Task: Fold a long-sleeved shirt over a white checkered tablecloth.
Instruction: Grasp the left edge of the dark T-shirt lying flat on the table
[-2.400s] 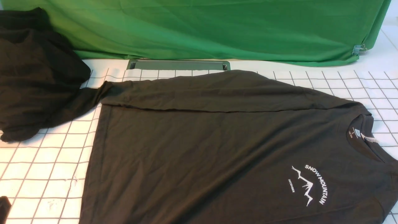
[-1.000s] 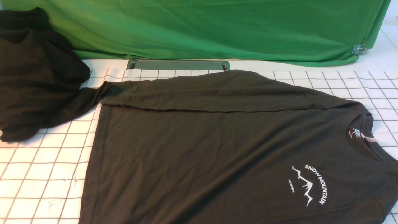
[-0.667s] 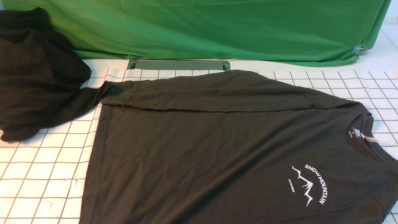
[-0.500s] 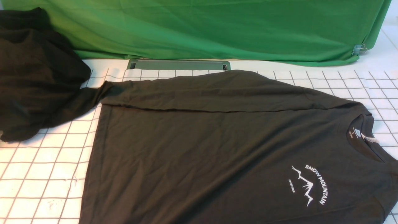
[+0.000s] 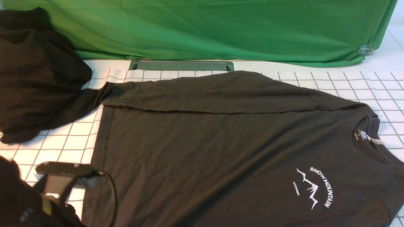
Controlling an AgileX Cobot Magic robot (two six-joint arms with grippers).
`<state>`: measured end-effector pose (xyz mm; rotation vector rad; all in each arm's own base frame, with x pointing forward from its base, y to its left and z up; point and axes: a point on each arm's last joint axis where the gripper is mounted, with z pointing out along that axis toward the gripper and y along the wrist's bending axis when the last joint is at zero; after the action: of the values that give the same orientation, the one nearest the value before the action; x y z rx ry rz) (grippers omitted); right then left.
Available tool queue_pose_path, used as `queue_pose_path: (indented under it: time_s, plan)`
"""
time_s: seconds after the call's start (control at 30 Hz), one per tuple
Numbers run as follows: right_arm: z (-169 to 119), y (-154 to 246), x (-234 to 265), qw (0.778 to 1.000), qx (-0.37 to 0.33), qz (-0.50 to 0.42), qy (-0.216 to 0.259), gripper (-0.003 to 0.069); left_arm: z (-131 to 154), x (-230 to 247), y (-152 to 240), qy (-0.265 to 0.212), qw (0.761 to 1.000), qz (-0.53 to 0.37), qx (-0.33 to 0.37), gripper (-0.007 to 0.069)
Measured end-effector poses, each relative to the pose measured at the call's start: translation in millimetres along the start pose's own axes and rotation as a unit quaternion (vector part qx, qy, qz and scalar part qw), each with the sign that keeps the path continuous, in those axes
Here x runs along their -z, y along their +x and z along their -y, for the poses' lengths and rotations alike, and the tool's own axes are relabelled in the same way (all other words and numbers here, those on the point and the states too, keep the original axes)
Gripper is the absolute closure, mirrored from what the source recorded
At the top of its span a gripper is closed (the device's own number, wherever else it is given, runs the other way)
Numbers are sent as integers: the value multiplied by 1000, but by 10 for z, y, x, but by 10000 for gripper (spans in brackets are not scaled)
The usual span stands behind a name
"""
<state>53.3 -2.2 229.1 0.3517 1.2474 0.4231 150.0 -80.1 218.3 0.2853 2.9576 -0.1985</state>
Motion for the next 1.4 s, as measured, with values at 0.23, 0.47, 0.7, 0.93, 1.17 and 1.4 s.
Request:
queue_pose_path:
  time_s: [0.23, 0.47, 0.7, 0.93, 1.17, 1.4]
  plan:
    - [-254, -324, -151, 994, 1, -106, 21, 608, 117, -20, -7, -10, 999, 26, -45, 510]
    - [-685, -638, -642, 936, 124, -327, -24, 651, 124, -271, -62, -31, 998, -37, -43, 258]
    - [-869, -416, -938, 889, 159, -425, -66, 651, 141, -526, -90, -41, 994, -97, -31, 211]
    - [-897, -284, -955, 879, 155, -444, -81, 648, 176, -548, -56, -24, 992, -122, -22, 396]
    - [-883, -258, -946, 877, 155, -447, -80, 644, 186, -495, -58, -23, 990, -133, -34, 611]
    - [-892, -269, -961, 882, 153, -438, -83, 639, 286, 17, -369, -17, 996, -50, -65, 620]
